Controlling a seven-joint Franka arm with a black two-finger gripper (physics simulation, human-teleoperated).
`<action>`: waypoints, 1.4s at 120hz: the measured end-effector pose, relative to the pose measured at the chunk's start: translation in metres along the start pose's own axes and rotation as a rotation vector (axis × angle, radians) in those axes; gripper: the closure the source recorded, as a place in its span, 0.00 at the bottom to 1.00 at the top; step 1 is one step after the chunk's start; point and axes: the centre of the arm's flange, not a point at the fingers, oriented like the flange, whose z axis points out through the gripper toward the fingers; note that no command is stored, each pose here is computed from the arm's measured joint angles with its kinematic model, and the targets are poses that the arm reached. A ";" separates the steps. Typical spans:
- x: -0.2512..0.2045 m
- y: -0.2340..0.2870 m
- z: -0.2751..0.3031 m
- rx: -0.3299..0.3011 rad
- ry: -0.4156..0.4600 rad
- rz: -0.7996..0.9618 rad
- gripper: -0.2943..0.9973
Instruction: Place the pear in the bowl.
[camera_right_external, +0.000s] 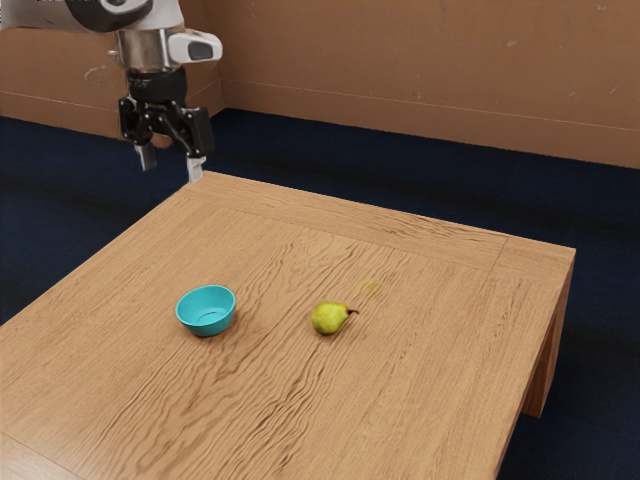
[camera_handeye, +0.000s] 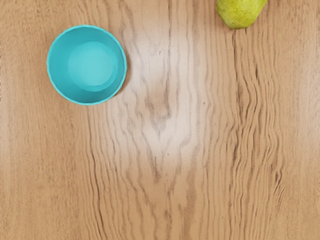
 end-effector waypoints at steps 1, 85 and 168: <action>0.001 0.001 -0.001 0.000 0.008 0.001 0.23; 0.062 0.027 0.080 0.082 0.095 0.184 0.23; 0.136 0.092 0.260 0.014 0.106 0.563 0.23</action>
